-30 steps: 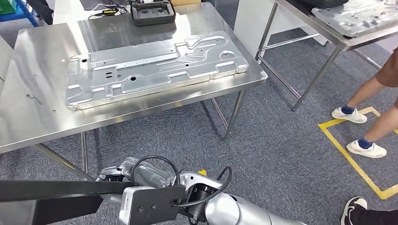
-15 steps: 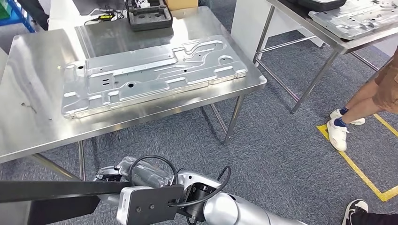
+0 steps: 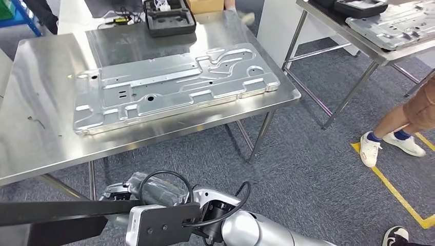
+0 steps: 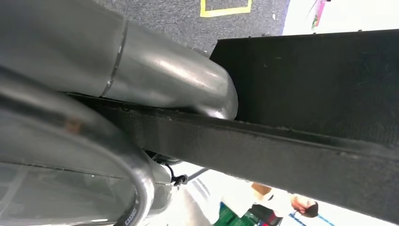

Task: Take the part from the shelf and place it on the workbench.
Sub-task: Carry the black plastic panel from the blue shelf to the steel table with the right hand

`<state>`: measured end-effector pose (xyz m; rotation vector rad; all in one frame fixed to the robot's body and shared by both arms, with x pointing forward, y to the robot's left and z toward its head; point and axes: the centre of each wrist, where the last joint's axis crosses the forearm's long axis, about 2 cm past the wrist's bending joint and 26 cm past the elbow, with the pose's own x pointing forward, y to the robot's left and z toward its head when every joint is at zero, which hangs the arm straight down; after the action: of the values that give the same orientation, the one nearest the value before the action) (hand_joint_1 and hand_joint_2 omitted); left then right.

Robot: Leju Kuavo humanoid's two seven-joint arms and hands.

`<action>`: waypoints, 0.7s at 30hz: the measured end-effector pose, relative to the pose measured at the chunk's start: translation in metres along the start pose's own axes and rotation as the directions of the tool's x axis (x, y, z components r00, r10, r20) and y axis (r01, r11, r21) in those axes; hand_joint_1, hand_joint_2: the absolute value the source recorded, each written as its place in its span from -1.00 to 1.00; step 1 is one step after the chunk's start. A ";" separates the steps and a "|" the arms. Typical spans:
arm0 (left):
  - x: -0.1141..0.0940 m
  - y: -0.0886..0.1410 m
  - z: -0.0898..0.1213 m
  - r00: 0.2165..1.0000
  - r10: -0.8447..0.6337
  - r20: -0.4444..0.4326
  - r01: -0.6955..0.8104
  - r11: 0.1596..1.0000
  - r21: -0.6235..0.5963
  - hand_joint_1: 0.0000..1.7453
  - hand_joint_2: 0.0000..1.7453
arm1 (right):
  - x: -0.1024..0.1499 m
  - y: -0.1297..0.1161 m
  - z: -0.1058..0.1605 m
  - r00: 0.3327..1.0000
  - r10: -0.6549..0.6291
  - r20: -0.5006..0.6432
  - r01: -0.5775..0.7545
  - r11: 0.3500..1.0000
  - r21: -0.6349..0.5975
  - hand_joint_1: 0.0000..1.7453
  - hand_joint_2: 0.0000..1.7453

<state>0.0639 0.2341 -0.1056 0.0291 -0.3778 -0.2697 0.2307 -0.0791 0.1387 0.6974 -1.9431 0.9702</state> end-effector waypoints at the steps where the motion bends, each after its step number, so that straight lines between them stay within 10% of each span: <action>1: 0.000 0.000 0.000 1.000 0.000 0.000 0.000 1.000 0.000 -1.00 1.00 | 0.000 0.000 0.000 1.000 0.000 0.000 0.000 1.000 0.000 1.00 -1.00; 21: -0.004 0.002 0.000 1.000 0.002 -0.007 -0.002 1.000 0.004 -1.00 1.00 | 0.003 0.003 -0.007 1.000 -0.009 0.013 0.008 1.000 0.016 1.00 -1.00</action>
<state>0.0609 0.2375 -0.1064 0.0338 -0.3711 -0.2671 0.2300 -0.0714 0.1425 0.7218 -1.9439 0.9793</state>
